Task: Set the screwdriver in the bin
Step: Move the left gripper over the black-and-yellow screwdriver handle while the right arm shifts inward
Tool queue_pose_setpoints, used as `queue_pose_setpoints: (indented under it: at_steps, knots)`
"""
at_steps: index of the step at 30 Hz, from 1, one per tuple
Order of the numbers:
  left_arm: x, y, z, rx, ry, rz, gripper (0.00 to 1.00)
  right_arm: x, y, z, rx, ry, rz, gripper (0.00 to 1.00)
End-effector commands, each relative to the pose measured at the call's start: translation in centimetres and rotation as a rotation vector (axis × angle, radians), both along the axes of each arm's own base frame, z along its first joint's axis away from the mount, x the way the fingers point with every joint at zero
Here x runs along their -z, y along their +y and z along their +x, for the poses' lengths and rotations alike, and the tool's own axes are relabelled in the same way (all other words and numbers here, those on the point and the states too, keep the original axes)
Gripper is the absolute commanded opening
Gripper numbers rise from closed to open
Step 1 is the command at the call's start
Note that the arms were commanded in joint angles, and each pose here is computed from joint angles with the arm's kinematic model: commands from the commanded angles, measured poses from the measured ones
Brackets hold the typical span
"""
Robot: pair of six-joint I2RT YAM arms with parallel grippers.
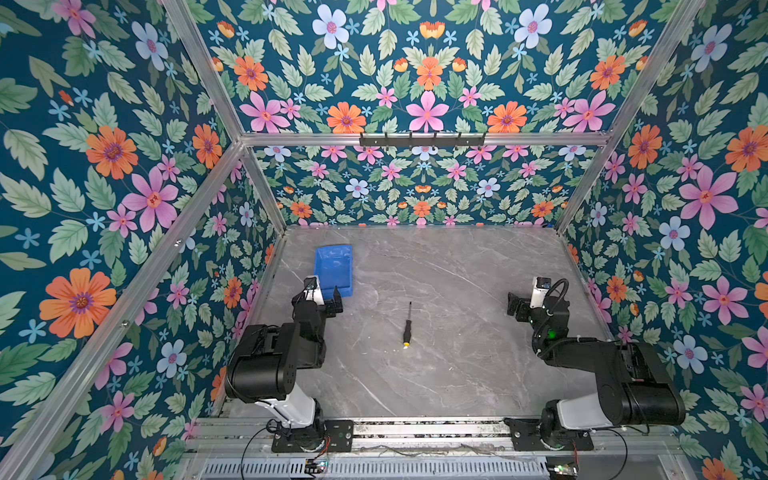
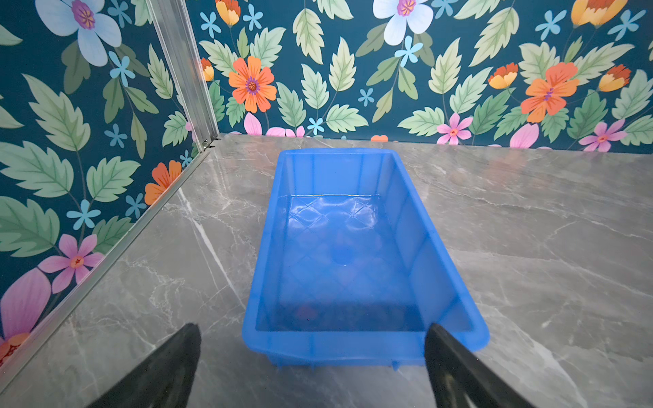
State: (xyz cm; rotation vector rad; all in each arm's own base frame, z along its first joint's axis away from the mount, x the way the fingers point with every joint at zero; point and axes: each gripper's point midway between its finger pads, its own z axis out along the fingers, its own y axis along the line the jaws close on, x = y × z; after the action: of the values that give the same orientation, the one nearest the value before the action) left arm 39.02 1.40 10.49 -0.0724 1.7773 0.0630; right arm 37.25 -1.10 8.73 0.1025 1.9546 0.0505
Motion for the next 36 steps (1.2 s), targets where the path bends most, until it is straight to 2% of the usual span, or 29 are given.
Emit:
queue_pose_setpoints:
  at_steps: [1,13,23,30,36]
  knots:
    - [-0.5,-0.1,0.1,0.007,-0.017,0.008,1.0,-0.9,0.0,0.4,0.0,-0.036,0.002,0.99]
    - [-1.2,0.2,-0.2,-0.011,-0.034,0.018,1.0,-1.1,0.3,0.3,-0.02,-0.037,0.002,0.99]
    - [-4.6,-0.1,-0.7,-0.012,-0.029,0.018,1.0,-4.5,0.7,-0.3,-0.043,-0.038,-0.001,0.99]
    - [-7.2,-2.2,-1.3,0.014,-0.009,-0.005,1.0,-7.6,2.2,-1.9,-0.151,-0.072,-0.074,0.99]
    - [-7.9,-4.7,-2.8,0.044,0.063,-0.023,1.0,-10.1,4.4,-3.9,-0.286,-0.102,-0.083,0.99]
